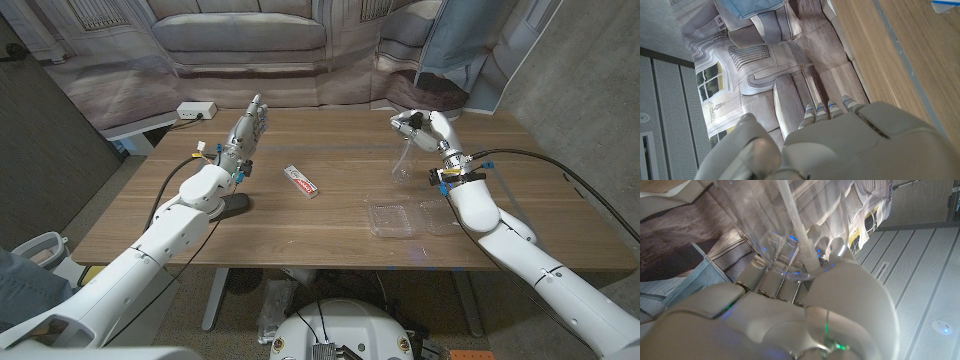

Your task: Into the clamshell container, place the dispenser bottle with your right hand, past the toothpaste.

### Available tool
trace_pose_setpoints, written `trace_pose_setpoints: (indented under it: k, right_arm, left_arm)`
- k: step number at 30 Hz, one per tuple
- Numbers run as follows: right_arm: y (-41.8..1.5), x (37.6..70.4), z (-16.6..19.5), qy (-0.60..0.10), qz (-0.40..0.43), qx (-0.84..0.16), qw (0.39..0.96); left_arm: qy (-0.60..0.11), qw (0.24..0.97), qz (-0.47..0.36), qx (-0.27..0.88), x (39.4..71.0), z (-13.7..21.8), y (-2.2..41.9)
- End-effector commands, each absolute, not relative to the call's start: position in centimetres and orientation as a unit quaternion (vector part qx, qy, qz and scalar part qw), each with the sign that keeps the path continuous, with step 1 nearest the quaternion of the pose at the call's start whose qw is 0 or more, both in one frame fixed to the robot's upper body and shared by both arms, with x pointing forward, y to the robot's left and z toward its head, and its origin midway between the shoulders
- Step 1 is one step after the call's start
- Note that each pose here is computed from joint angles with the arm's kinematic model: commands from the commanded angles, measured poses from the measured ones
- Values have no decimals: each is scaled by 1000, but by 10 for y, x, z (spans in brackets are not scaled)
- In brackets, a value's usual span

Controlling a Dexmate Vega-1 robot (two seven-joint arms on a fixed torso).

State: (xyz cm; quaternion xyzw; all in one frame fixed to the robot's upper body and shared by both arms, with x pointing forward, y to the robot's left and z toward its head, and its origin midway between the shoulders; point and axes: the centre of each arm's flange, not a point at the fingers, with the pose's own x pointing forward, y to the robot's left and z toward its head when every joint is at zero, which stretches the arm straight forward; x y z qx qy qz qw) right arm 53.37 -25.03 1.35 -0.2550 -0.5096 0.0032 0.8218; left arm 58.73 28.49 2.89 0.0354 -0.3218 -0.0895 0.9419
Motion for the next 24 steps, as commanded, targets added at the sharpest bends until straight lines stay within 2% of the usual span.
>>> trace_pose_setpoints:
  k: [1,24]
  right_arm:
    - [-250,528,12,-515,11,-261,816]
    - [-267,516,6,-515,-5,-264,816]
  left_arm:
    - [-325,941,-87,36,584,30,288]
    - [-329,939,-96,35,587,35,289]
